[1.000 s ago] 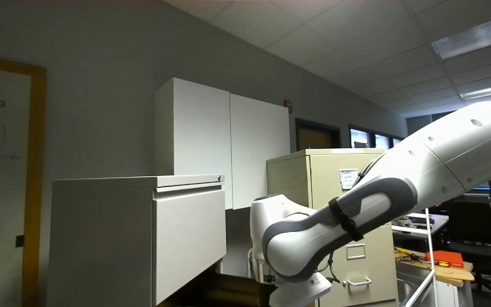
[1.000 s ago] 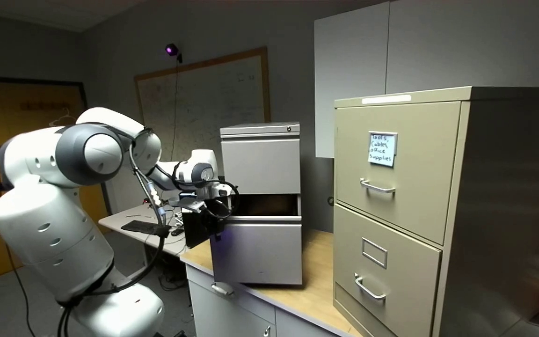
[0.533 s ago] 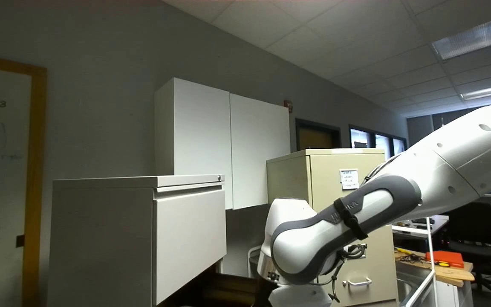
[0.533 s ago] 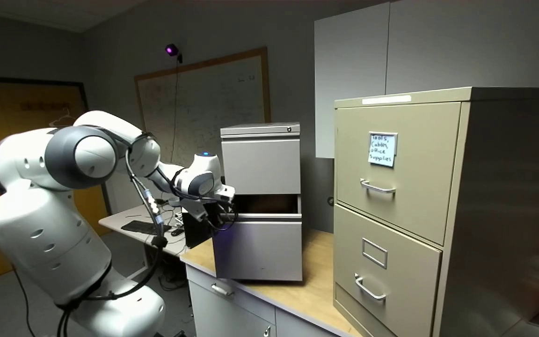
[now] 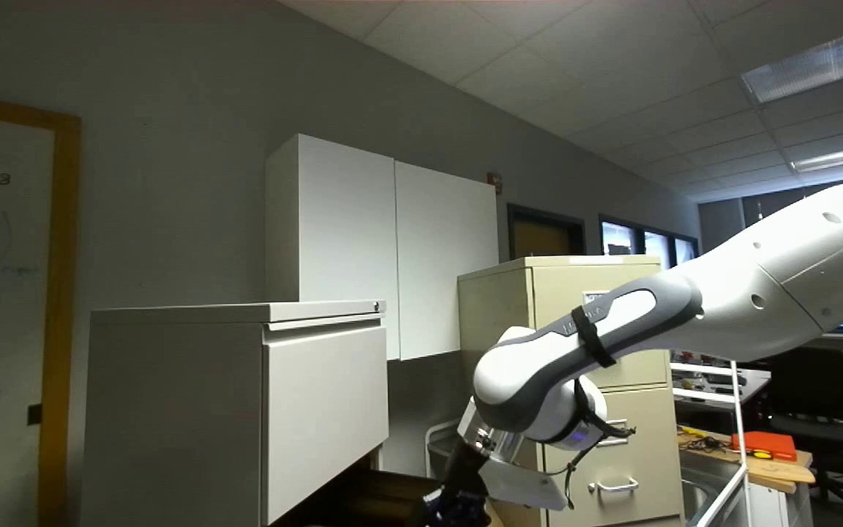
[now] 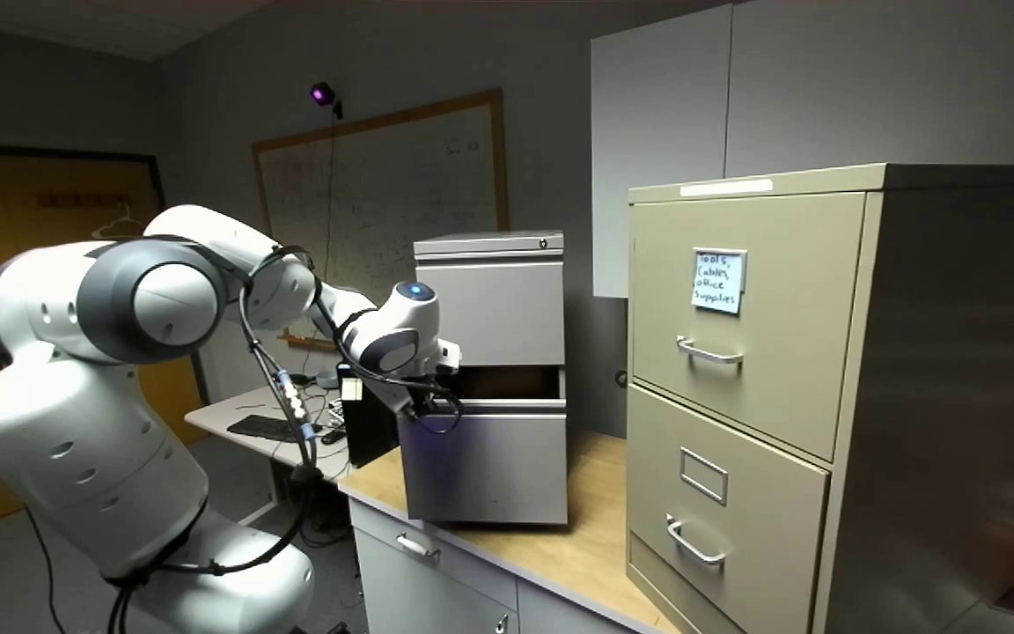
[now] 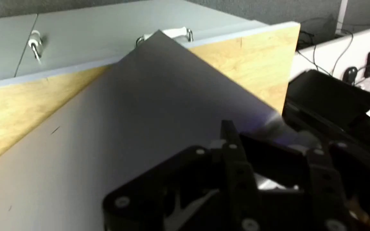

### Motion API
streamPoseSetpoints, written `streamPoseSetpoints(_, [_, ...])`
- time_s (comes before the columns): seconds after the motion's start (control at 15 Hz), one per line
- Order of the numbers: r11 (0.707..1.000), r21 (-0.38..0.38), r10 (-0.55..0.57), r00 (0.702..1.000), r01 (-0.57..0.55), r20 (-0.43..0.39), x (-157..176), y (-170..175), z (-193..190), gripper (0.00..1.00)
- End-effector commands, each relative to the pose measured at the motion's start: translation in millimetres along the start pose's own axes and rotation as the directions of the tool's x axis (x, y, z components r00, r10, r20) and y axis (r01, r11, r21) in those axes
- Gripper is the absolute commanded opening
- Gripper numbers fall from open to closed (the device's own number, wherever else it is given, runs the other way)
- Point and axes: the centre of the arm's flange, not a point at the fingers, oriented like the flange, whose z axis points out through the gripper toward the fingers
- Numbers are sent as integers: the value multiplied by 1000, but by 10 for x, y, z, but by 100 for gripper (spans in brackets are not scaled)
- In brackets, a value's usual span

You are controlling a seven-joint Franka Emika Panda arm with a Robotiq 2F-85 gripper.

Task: Close the bottom drawer of the white file cabinet

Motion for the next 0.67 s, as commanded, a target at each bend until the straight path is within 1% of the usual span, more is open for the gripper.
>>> streamPoseSetpoints(0.0, [998, 62, -18, 987, 28, -160, 600, 180, -474, 1])
streamPoseSetpoints(0.13, [998, 54, -25, 984, 34, -174, 732, 337, -529, 1])
streamPoseSetpoints(0.4, [996, 88, 15, 970, 7, -244, 908, 459, -751, 1])
streamPoseSetpoints(0.6, [995, 80, 76, 962, -57, -262, 856, 651, -823, 1])
